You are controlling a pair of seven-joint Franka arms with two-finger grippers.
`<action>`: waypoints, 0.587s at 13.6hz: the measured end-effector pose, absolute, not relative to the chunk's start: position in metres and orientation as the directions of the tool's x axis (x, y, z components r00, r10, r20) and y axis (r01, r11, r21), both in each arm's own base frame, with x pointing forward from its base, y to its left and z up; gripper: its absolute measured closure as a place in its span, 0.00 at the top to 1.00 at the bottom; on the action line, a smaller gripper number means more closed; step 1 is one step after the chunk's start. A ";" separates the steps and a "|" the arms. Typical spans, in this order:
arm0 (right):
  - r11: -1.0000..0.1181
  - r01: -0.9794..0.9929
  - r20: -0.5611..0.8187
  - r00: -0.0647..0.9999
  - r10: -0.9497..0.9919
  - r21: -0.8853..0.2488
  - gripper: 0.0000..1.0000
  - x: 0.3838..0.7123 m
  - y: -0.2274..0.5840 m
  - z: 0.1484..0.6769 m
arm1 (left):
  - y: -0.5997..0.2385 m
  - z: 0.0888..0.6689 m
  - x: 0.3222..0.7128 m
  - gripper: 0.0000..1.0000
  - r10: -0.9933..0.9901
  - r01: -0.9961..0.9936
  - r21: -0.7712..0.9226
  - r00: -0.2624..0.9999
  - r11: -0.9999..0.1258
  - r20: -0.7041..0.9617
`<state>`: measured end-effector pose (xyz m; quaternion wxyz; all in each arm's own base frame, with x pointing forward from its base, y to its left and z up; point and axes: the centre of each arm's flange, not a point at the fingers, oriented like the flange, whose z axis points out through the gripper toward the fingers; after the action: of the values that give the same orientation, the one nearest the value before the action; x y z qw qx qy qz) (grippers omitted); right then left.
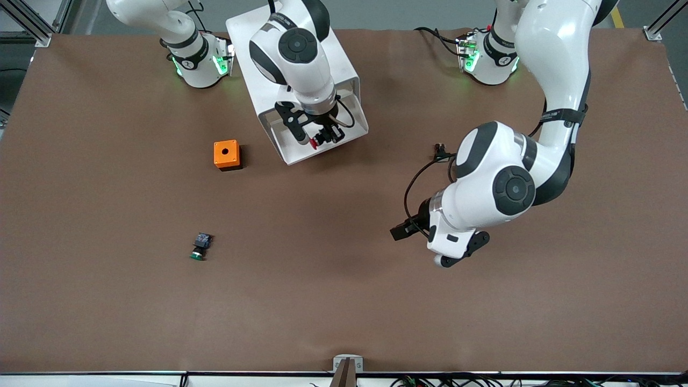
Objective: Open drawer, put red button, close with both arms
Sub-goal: 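Lower the red button into the open drawer and open the right gripper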
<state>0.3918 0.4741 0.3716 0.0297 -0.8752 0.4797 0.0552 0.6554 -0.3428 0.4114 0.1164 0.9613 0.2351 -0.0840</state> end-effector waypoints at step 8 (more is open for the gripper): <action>-0.506 -0.861 -0.112 0.499 -0.860 0.046 0.41 0.366 0.490 0.352 | -0.363 0.403 0.640 1.00 0.371 0.386 0.101 0.918 -0.917 -0.136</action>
<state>0.3658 0.4902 0.3520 0.0077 -0.8656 0.4970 0.0600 0.6402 -0.3628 0.4027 0.0628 0.9774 0.1937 -0.0569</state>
